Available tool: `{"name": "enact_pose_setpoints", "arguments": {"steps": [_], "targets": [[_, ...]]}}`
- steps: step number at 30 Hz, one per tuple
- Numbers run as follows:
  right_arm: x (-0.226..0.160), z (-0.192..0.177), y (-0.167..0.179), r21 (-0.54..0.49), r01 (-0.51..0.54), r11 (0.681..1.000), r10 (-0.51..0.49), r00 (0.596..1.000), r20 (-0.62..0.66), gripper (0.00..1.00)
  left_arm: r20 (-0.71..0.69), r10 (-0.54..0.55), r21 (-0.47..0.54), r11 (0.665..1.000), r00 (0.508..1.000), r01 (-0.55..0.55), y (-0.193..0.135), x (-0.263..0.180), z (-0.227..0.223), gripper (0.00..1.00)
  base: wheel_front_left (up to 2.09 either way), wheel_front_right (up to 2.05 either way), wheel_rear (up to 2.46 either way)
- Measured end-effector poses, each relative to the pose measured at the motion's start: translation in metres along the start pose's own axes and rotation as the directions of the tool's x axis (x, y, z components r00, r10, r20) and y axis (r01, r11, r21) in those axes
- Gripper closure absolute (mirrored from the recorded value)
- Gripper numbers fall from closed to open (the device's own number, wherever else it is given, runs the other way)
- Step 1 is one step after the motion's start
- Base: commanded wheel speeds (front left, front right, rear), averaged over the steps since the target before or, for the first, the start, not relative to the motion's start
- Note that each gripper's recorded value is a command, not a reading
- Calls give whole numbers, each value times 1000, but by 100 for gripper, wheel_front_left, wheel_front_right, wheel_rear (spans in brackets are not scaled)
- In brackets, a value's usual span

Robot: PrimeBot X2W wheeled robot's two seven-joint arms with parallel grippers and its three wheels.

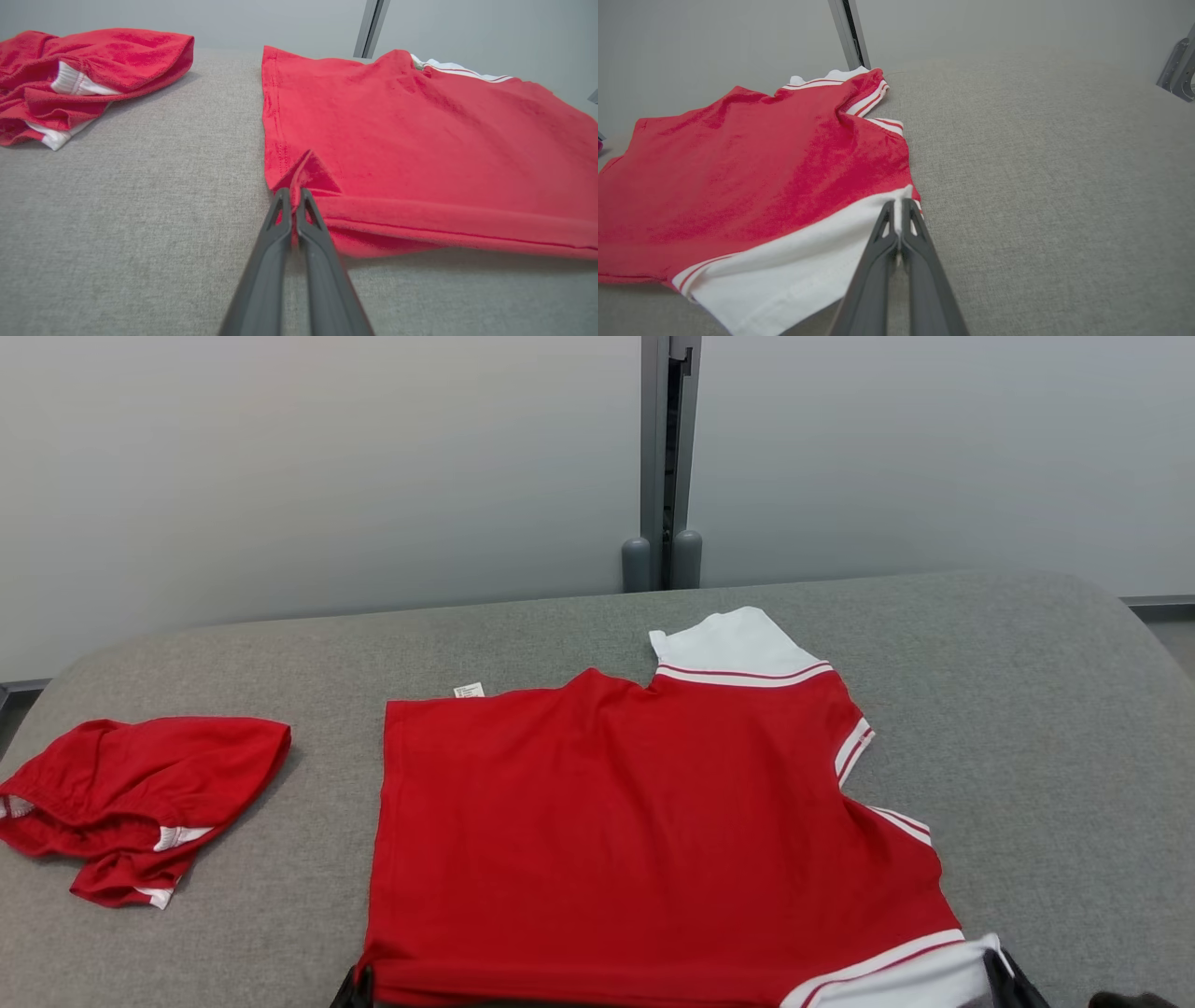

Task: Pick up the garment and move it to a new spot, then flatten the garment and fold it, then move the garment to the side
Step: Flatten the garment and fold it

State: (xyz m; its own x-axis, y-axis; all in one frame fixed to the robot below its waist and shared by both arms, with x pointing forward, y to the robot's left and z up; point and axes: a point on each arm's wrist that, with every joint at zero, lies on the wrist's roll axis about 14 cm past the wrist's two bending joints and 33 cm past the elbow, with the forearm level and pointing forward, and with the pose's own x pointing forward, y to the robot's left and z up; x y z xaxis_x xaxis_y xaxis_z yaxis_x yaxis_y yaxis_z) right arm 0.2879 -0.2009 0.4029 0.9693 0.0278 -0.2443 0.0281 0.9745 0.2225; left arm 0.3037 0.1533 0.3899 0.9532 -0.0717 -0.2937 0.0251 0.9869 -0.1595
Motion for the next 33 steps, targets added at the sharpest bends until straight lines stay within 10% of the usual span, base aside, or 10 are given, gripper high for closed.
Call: {"name": "enact_pose_setpoints", "arguments": {"steps": [12,33], "targets": [[71,73,19,-49,-55,997,62,986,154,100,114,-74,42,997,991,70,-21,36,48,100,0,0,0],[156,95,31,-140,-87,986,105,986,126,100,49,-44,68,997,998,41,-18,99,46,100,0,0,0]]}}
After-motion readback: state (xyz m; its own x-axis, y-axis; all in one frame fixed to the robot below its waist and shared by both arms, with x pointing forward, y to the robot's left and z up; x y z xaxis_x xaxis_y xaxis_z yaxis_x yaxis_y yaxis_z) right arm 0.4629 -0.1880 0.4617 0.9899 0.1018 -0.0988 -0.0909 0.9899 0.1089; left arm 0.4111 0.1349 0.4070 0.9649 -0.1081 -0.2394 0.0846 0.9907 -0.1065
